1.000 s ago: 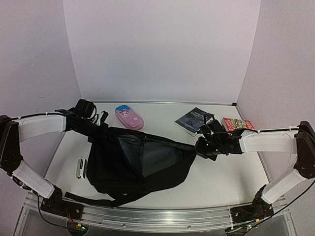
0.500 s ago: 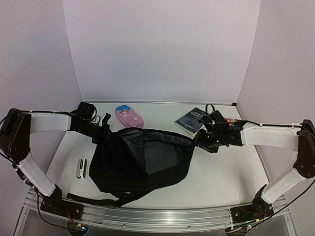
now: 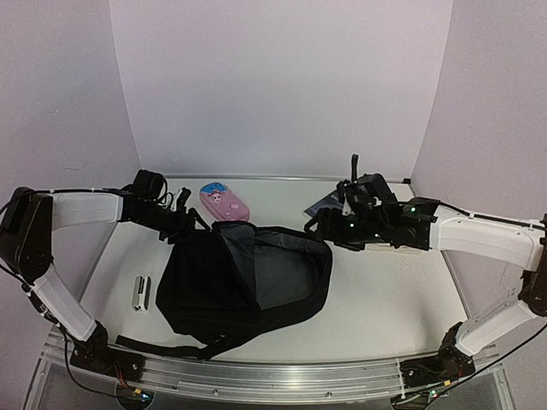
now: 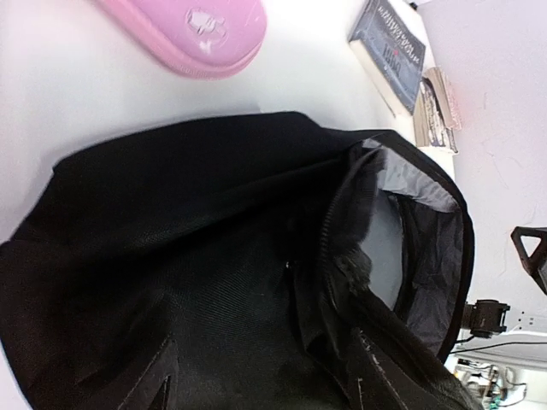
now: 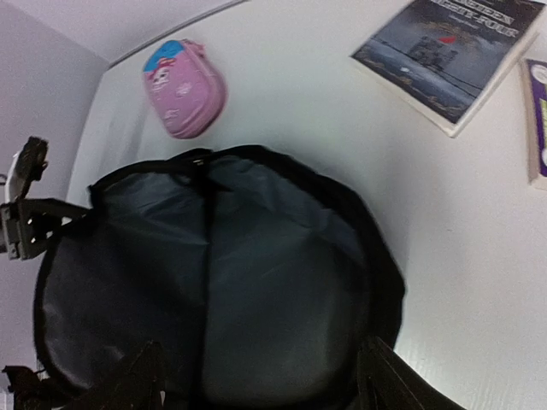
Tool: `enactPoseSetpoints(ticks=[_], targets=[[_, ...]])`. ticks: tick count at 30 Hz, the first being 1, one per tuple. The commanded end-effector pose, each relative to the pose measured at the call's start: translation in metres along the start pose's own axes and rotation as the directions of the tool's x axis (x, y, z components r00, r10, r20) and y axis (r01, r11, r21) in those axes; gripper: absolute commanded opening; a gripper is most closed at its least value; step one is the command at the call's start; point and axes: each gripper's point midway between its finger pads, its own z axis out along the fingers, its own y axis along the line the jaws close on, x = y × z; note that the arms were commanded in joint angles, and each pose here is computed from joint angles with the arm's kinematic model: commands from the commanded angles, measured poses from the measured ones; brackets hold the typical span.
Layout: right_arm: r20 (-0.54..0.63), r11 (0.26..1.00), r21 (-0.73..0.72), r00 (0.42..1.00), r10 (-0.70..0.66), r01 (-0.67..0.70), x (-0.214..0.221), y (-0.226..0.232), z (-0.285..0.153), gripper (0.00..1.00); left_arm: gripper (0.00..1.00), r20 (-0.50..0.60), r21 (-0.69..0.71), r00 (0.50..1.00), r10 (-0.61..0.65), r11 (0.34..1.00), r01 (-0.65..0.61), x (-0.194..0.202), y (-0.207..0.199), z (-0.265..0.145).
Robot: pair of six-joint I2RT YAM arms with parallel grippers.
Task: Pack the student bag
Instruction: Adjust the student bag at the center of the board.
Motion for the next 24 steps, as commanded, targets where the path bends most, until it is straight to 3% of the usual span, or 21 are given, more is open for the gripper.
enactPoseSetpoints(ticks=[1,5,14,19,24], targets=[[0.003,0.987,-0.143,0.997,-0.074,0.074,0.002,0.043,0.004,0.63,0.75,0.144,0.014,0.989,0.043,0.999,-0.045,-0.028,-0.034,-0.043],[-0.065,0.971,-0.225,0.993,-0.101,0.084,0.031,0.071,0.038,0.51,0.79,0.151,0.074,0.988,0.016,0.997,-0.028,-0.023,-0.053,-0.057],[-0.144,0.836,-0.518,0.946,-0.291,0.178,0.107,0.177,0.071,0.51,0.90,0.105,0.222,0.991,-0.082,0.973,0.057,0.001,-0.078,-0.067],[-0.217,0.838,-0.518,0.921,-0.323,0.171,0.149,0.185,0.104,0.48,0.94,0.049,0.160,0.989,-0.140,0.978,0.131,0.019,-0.057,-0.053],[-0.244,0.853,-0.493,0.915,-0.321,0.168,0.164,0.178,0.122,0.46,0.95,-0.004,0.049,0.978,-0.207,0.977,0.207,0.040,-0.029,-0.037]])
